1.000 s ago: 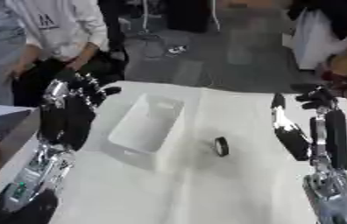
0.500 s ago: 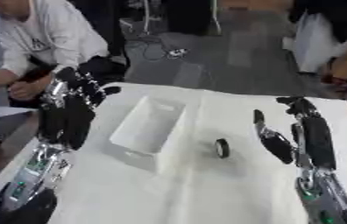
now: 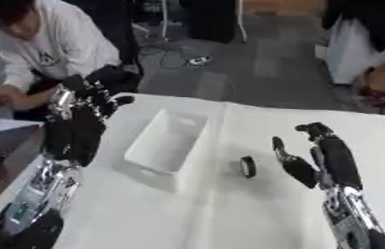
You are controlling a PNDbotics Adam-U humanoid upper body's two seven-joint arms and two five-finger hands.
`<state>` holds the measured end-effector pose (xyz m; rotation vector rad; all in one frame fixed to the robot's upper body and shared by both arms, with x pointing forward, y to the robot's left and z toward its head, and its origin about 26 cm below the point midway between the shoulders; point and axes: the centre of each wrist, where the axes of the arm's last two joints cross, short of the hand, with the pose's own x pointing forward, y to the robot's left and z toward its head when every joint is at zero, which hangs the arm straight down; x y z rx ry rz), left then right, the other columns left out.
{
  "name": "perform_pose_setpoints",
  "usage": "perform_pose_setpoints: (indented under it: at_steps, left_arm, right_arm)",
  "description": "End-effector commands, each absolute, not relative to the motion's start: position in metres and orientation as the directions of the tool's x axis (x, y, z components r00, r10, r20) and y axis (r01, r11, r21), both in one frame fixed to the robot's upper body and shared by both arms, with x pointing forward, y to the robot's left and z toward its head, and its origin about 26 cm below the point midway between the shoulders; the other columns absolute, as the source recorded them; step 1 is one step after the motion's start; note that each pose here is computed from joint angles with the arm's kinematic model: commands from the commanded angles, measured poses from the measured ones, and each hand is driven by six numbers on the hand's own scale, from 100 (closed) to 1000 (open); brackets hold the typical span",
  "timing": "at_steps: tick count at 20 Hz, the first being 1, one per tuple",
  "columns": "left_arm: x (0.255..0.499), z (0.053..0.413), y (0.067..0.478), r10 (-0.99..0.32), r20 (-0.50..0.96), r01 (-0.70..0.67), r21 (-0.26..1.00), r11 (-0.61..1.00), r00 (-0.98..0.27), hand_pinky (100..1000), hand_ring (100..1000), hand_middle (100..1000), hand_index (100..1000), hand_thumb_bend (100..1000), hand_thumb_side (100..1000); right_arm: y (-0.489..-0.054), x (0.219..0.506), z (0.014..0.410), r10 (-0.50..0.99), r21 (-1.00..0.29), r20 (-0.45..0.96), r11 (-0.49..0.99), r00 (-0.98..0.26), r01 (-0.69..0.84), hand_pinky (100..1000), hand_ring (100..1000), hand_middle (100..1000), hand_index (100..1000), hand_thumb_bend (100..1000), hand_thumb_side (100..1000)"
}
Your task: Pick up objects on the table and place them in the box.
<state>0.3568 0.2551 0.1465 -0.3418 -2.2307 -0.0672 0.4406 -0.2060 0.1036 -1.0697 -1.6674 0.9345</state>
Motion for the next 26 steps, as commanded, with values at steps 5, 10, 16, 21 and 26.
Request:
perform_pose_setpoints:
  at_steps: [5, 10, 16, 21, 26]
  left_arm:
    - [0.359, 0.157, 0.257, 0.212, 0.757, 0.279, -0.041, 0.959, -0.618, 759, 745, 814, 866, 325, 896]
    - [0.358, 0.155, 0.255, 0.215, 0.762, 0.285, -0.042, 0.958, -0.611, 759, 746, 815, 866, 325, 898]
    - [0.358, 0.154, 0.254, 0.217, 0.765, 0.288, -0.043, 0.957, -0.607, 759, 746, 815, 866, 325, 899]
    - [0.358, 0.153, 0.255, 0.213, 0.767, 0.283, -0.042, 0.958, -0.606, 761, 747, 815, 866, 323, 898]
    - [0.362, 0.172, 0.259, 0.157, 0.739, 0.279, 0.043, 0.959, -0.655, 761, 748, 816, 865, 280, 868]
  right_arm:
    - [-0.198, 0.452, 0.109, 0.949, -0.937, 0.251, 0.288, -0.193, 0.199, 734, 684, 736, 787, 379, 837]
    - [-0.187, 0.455, 0.102, 0.950, -0.944, 0.244, 0.279, -0.197, 0.177, 734, 681, 730, 781, 367, 833]
    - [-0.170, 0.454, 0.097, 0.947, -0.950, 0.235, 0.272, -0.219, 0.155, 751, 690, 741, 782, 342, 850]
    - [-0.164, 0.453, 0.098, 0.949, -0.952, 0.223, 0.261, -0.222, 0.160, 767, 695, 745, 782, 333, 834]
    - [-0.164, 0.451, 0.094, 0.950, -0.954, 0.224, 0.259, -0.219, 0.150, 767, 693, 743, 780, 329, 840]
